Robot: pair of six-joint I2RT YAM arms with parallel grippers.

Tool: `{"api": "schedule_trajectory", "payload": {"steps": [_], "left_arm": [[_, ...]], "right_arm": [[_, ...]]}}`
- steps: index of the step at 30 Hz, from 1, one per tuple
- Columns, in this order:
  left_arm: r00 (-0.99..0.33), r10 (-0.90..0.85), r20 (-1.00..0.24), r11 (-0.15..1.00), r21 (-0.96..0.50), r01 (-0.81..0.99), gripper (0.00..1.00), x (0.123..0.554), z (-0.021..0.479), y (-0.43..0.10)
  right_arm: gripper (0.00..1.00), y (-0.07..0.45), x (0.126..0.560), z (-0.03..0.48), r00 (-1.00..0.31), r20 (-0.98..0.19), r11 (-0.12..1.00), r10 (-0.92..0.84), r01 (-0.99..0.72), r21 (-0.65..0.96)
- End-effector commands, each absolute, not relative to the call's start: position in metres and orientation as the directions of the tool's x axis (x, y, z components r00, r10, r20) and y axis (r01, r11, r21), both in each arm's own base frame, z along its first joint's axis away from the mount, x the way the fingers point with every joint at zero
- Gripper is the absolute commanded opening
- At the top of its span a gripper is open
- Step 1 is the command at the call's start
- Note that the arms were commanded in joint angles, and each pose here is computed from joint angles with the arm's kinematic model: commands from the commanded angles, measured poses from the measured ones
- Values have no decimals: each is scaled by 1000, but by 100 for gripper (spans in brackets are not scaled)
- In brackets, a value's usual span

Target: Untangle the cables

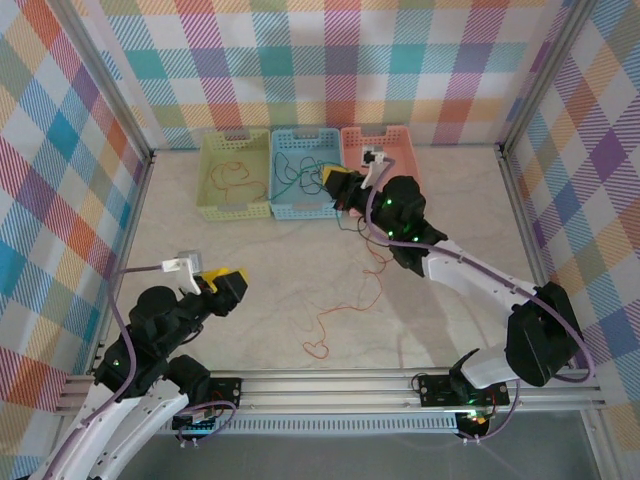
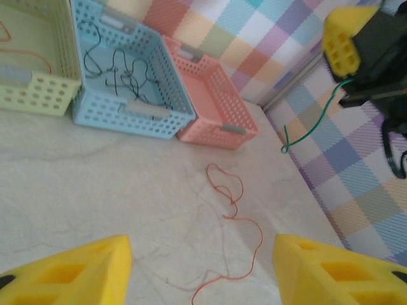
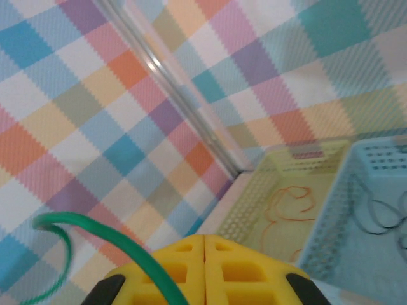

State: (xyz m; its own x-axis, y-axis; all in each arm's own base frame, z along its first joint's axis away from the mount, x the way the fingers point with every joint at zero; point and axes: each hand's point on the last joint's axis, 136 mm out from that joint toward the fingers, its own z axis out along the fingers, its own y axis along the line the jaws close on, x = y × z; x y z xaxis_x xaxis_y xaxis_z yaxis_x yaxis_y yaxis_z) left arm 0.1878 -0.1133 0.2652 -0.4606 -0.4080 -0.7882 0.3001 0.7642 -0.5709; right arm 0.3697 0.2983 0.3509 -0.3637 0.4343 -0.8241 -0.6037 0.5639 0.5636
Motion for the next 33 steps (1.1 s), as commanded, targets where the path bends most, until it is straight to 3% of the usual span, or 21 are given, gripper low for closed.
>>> {"api": "schedule_trajectory", "payload": {"steps": [1,16,24,33], "left_arm": [[-460,-386,-800,787,-546,288,61,185,261,-108],[-500,-368,-784,777,-555,298,62,178,231,-111],[-502,-359,-787,760,-559,332,63,177,233,-117],[-490,-355,-796,763,-550,341,64,179,234,-118]], "right_arm": [[0,269,409,355,-308,-832,635,462,-540,552],[0,200,610,284,-243,-798,788,552,-161,594],[0,183,656,223,-270,-808,842,524,26,538],[0,142,671,167,-298,-803,856,516,206,474]]}}
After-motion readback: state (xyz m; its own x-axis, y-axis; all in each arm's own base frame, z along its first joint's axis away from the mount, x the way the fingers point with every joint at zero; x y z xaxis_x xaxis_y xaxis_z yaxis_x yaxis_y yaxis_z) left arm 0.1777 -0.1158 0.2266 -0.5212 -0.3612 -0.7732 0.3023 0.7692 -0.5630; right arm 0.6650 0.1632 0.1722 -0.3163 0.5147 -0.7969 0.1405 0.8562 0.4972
